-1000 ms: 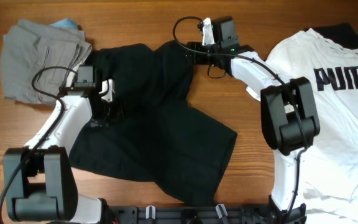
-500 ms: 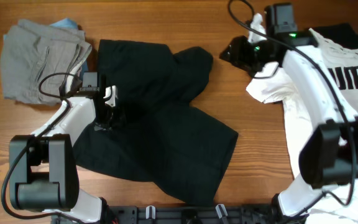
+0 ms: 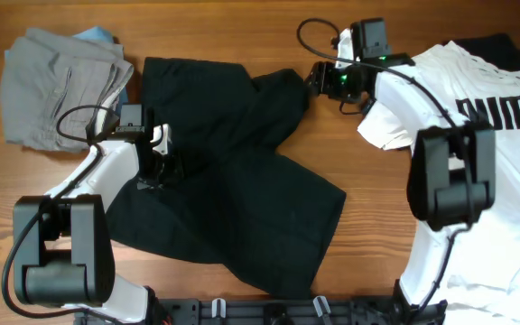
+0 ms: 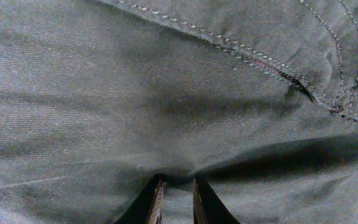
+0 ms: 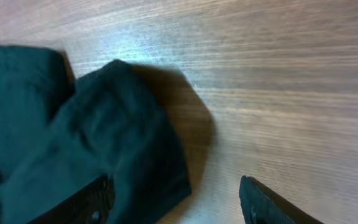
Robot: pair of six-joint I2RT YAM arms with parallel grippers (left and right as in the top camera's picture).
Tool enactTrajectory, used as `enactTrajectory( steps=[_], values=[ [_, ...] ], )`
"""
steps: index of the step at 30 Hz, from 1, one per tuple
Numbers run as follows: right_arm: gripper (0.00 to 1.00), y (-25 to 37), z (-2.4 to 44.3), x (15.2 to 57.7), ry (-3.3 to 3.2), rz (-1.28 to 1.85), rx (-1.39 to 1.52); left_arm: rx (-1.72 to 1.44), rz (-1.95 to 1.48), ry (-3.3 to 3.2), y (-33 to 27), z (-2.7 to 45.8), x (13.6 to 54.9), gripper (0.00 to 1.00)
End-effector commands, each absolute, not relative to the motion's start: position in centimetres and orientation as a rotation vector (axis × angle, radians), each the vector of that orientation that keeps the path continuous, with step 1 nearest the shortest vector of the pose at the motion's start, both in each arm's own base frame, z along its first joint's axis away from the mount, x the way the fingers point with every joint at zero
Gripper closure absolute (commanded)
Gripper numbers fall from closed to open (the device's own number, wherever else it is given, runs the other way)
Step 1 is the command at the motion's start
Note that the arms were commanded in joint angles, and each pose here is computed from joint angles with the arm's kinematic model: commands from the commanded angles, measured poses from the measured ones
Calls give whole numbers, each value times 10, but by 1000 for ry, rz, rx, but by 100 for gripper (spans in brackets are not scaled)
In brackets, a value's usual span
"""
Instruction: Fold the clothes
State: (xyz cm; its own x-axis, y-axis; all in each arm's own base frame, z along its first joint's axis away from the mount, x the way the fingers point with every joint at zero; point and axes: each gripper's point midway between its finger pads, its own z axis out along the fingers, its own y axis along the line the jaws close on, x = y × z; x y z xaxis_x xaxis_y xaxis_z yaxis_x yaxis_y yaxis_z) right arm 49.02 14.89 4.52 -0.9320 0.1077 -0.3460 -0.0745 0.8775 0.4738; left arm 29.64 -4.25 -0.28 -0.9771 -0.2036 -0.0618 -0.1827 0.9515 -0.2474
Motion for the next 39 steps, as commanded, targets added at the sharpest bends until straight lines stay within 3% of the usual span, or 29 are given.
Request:
enactTrajectory(
  steps=[1,7,8,9,11,12,14,18,21,23,25,27,28,32,36,38,39],
  values=[
    [29,174,43,489,2607,870,-205,-292,-291,3056,-34,-16,290,83],
    [32,182,21,481,2612,928,-316,-292,-291,3054,-33,-16,290,84],
    [24,180,14,480,2629,920,-309,-291,-291,3055,-34,-16,290,84],
    [23,180,9,479,2637,919,-306,-291,-292,3055,-34,-16,290,84],
    [48,185,12,477,2618,968,-337,-291,-291,3054,-34,-16,290,84],
    [70,190,22,475,2569,1024,-403,-291,-291,3054,-34,-16,290,84],
    [92,191,49,476,2500,1098,-423,-291,-291,3054,-34,-16,290,84],
    [96,177,132,467,2417,1145,-372,-291,-291,3054,-34,-16,290,84],
    [96,158,184,439,2459,933,-357,-291,-291,3055,-33,-16,290,84],
    [90,134,195,421,2555,740,-231,-291,-291,3055,-34,-16,290,84],
    [50,114,191,404,2655,604,-116,-291,-291,3054,-33,-16,290,83],
    [43,97,176,388,2768,491,-10,-291,-291,3054,-34,-16,290,83],
    [31,89,170,387,2789,426,15,-291,-291,3055,-34,-16,290,83],
    [27,83,165,426,2678,354,35,-290,-291,3054,-34,-16,290,83],
    [38,88,130,458,2666,377,71,-290,-291,3054,-34,-16,290,83],
    [34,97,91,472,2697,439,60,-291,-291,3054,-33,-16,290,83],
    [21,109,78,473,2709,544,11,-290,-291,3050,-34,-16,291,83]
  ],
)
